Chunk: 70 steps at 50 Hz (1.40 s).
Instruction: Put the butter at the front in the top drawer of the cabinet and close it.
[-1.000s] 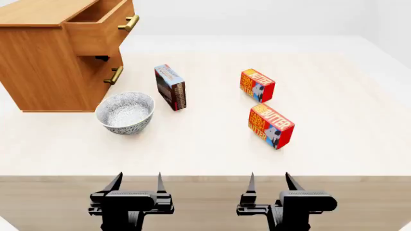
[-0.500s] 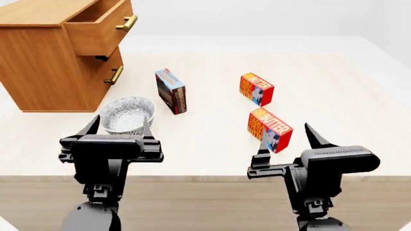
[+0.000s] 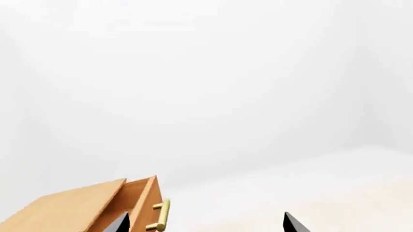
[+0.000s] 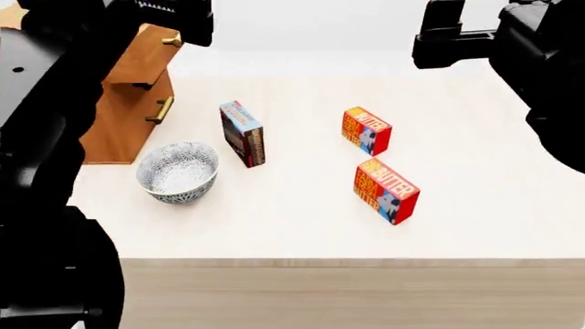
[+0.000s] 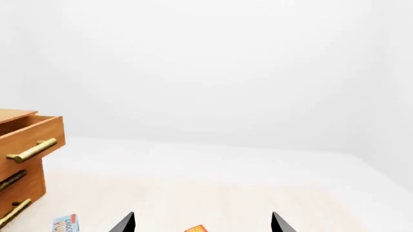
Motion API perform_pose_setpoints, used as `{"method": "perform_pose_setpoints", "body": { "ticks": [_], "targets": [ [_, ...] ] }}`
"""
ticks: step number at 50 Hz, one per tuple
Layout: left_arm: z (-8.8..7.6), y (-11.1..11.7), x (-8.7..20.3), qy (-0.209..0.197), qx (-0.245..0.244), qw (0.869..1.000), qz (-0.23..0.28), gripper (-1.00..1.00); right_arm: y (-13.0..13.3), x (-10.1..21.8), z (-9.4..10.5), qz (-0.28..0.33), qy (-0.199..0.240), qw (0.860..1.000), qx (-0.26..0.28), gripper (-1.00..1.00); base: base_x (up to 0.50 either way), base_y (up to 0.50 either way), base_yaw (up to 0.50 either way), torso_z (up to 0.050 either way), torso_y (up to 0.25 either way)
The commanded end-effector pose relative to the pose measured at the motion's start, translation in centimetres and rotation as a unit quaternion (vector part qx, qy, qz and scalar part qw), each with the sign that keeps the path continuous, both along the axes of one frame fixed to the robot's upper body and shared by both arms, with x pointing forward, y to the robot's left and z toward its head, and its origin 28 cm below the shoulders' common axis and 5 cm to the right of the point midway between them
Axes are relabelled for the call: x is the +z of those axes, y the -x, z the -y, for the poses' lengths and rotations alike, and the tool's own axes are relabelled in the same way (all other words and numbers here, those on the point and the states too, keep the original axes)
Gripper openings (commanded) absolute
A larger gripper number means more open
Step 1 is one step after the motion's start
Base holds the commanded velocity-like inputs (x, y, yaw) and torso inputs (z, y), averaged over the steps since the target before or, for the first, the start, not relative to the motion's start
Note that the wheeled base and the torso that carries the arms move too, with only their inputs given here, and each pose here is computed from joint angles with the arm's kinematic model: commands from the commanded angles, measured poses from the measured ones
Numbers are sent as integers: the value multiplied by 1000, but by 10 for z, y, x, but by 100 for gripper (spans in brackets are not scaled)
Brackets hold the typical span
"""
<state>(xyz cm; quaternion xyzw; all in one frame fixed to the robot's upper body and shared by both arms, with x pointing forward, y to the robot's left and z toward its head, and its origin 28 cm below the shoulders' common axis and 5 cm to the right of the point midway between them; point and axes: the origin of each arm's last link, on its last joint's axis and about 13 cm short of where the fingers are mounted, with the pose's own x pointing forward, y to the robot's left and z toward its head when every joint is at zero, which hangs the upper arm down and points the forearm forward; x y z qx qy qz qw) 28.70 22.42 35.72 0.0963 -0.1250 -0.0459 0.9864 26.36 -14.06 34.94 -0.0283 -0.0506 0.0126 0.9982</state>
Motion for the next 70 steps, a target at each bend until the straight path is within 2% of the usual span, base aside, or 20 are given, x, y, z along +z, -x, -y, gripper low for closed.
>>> {"method": "perform_pose_setpoints", "body": {
  "ticks": [1,12,44,53,55,56,57,59,60,62,65,67,70],
  "targets": [
    [1,14,60,-12,-7,1000,23,100,30,52,4,10,-11,999,44,100,500,0,0,0,0],
    [5,14,59,-9,-15,999,30,100,38,49,1,21,-20,998,64,100,500,0,0,0,0],
    [7,15,57,-13,-21,999,34,100,44,45,2,19,-22,997,70,100,500,0,0,0,1],
    [7,16,55,-28,-25,999,27,100,45,44,1,18,-16,997,74,100,13,0,0,0,1],
    [6,17,54,-50,-21,998,9,100,46,44,2,18,-15,997,74,100,0,0,0,0,0],
    [5,15,54,-74,-18,997,-12,100,46,45,2,19,-14,997,73,100,0,0,0,0,0],
    [0,15,56,-88,3,996,-23,100,47,46,3,20,-14,997,73,100,0,0,0,0,0],
    [-11,20,69,-111,75,990,-36,100,48,48,4,23,-12,997,73,100,0,0,0,0,0],
    [-13,23,75,-126,68,988,-58,100,48,49,5,25,-12,997,72,100,0,0,0,0,0],
    [-14,30,87,-149,16,981,-120,100,48,49,7,26,-13,997,70,100,0,0,0,0,0],
    [-25,28,111,-136,34,975,-172,100,46,47,10,27,-15,997,68,100,0,0,0,0,0],
    [-30,25,121,-115,48,970,-207,100,44,46,10,26,-15,997,69,100,0,0,0,0,0],
    [-37,22,131,-106,53,961,-251,100,42,46,11,27,-13,997,72,100,0,0,0,0,0]
  ]
}}
